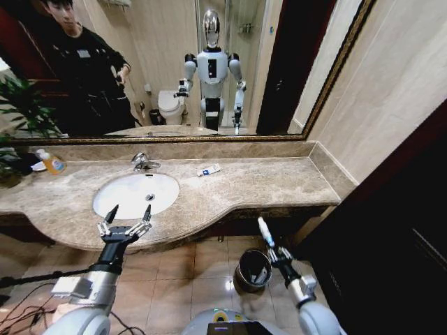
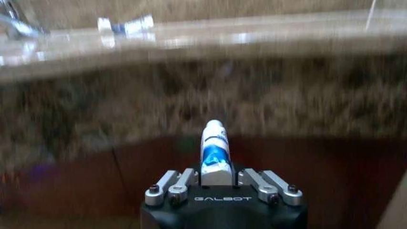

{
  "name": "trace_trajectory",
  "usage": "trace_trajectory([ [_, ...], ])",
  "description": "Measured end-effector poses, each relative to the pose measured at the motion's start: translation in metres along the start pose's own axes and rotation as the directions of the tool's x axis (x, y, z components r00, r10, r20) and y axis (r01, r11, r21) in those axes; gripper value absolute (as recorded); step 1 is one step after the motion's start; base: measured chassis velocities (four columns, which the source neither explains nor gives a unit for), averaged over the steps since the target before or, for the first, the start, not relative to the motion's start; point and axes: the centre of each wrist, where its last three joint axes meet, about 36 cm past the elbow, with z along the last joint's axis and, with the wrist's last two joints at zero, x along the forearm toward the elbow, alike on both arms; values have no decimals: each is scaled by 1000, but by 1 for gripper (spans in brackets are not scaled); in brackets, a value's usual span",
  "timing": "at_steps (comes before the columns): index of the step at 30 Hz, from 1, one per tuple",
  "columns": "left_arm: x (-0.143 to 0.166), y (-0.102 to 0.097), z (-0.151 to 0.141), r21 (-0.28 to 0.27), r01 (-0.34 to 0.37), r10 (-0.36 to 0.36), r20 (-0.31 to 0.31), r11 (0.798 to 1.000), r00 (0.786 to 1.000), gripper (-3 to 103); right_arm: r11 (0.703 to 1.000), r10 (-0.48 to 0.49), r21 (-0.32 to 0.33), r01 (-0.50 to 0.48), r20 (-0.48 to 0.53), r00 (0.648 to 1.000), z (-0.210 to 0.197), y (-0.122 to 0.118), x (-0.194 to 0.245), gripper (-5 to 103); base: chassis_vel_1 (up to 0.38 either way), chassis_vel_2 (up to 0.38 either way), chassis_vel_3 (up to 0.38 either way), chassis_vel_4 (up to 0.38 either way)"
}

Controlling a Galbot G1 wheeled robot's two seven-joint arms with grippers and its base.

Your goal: Pick up the trash from the sink and place it in the trash bin.

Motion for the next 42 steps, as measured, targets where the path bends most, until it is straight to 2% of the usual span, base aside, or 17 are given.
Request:
trace_trajectory([
  [5,0,0,0,0,0,0,0,1000,1000,100,999,-1,-35,-2,-82,997,33,9,-7,27,0,0,0,0],
  [11,0,0,0,0,0,0,0,1000,1000,100,999,8,-33,-13,-150,989,68,15,-24,27,0,0,0,0],
  [16,0,0,0,0,0,0,0,1000,1000,100,998,48,-37,-58,-228,972,110,22,-43,27,0,0,0,0],
  [18,0,0,0,0,0,0,0,1000,1000,100,997,51,-40,-62,-235,971,114,23,-45,27,0,0,0,0],
  [20,0,0,0,0,0,0,0,1000,1000,100,994,64,-66,-85,-272,960,129,29,-53,27,0,0,0,0],
  [24,0,0,0,0,0,0,0,1000,1000,100,987,84,-102,-121,-308,948,140,31,-67,27,0,0,0,0],
  [32,0,0,0,0,0,0,0,1000,1000,100,973,131,-133,-186,-344,930,149,26,-90,27,0,0,0,0],
  [42,0,0,0,0,0,0,0,1000,1000,100,970,145,-133,-202,-350,925,150,28,-97,25,0,0,0,0],
])
